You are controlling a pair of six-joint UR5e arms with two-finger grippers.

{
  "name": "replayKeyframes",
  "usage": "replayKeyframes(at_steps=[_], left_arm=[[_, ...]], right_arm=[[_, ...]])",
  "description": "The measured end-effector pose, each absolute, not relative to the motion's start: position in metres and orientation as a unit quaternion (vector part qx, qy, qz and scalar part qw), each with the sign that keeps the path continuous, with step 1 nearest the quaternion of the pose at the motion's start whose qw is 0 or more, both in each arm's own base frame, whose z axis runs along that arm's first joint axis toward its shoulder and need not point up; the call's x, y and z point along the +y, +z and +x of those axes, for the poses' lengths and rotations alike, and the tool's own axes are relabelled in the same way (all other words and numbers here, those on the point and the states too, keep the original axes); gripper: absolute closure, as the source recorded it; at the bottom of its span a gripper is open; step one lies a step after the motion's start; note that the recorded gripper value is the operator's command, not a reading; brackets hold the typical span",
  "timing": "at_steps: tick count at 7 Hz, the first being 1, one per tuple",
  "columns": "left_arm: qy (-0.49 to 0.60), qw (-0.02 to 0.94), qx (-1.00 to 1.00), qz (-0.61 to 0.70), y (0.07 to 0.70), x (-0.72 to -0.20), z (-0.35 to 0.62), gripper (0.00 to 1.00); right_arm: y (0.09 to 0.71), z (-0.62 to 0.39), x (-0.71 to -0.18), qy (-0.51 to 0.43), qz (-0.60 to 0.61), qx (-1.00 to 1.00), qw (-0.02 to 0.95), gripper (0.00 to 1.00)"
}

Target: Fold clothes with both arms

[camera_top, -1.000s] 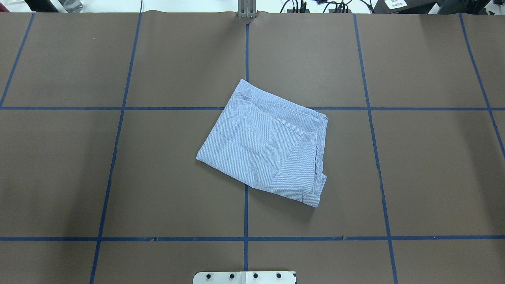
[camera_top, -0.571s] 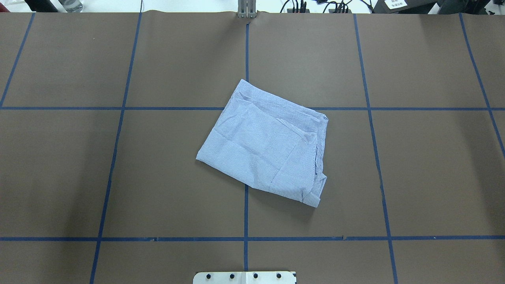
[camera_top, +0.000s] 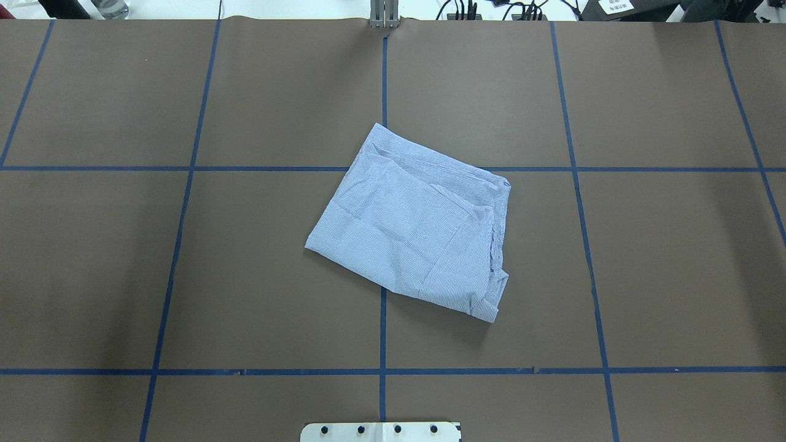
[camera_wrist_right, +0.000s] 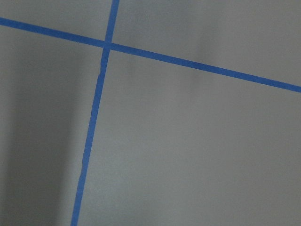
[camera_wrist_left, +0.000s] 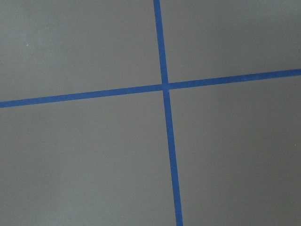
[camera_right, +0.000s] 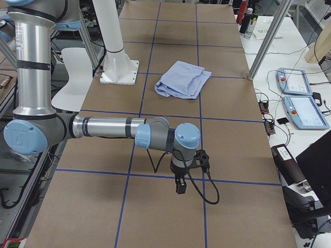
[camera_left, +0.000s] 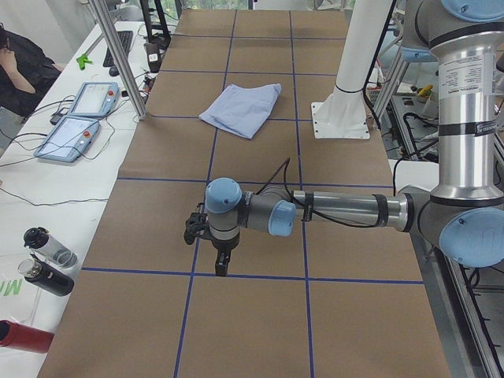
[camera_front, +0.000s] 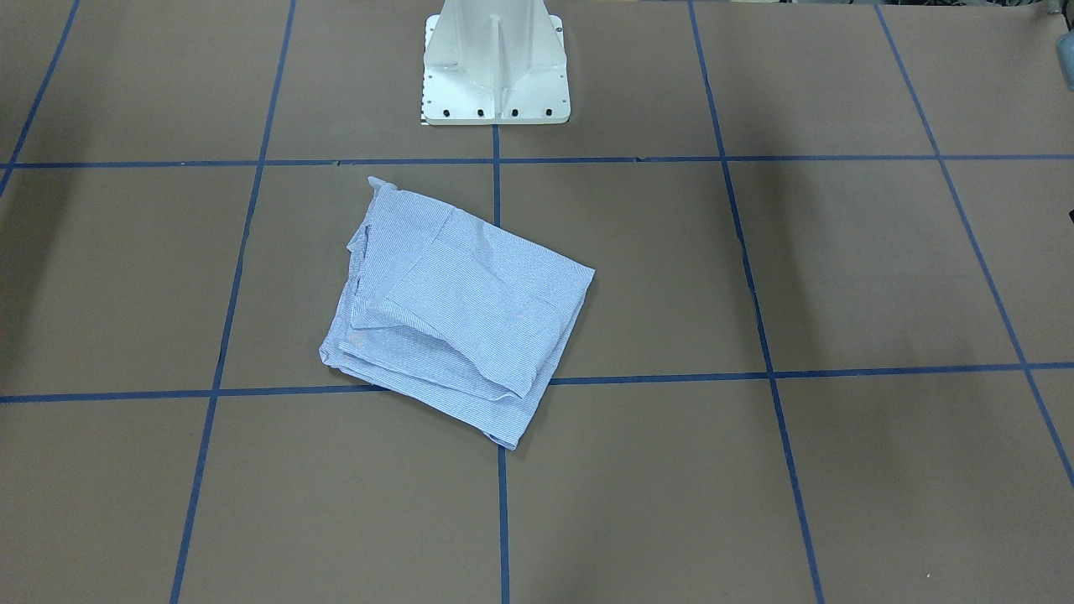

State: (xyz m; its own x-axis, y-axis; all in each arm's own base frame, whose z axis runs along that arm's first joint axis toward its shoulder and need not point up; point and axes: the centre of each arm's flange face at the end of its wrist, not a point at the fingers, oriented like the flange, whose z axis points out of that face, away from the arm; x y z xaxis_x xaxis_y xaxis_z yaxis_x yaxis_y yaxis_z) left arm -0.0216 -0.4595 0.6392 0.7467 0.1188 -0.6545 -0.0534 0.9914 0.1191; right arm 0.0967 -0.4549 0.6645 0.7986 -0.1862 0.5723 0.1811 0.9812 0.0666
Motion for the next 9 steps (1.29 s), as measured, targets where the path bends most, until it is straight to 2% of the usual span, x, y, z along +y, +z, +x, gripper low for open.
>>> replayKeyframes(at_steps=[2,5,9], left_arm=[[0.071,0.933,0.351,0.041,0.652,-0.454,-0.022,0.01],[0.073,0.933,0.352,0.036,0.658,-0.452,-0.023,0.01],[0.071,0.933,0.353,0.027,0.671,-0.452,-0.023,0.01]], right_arm=[[0.663,0.096,-0.457,-0.08,-0.001,-0.307,0.948,0.0],[0.659,0.085,-0.455,-0.004,-0.022,-0.358,0.934,0.0],[0.658,0.067,-0.458,-0.005,-0.032,-0.361,0.932,0.0]])
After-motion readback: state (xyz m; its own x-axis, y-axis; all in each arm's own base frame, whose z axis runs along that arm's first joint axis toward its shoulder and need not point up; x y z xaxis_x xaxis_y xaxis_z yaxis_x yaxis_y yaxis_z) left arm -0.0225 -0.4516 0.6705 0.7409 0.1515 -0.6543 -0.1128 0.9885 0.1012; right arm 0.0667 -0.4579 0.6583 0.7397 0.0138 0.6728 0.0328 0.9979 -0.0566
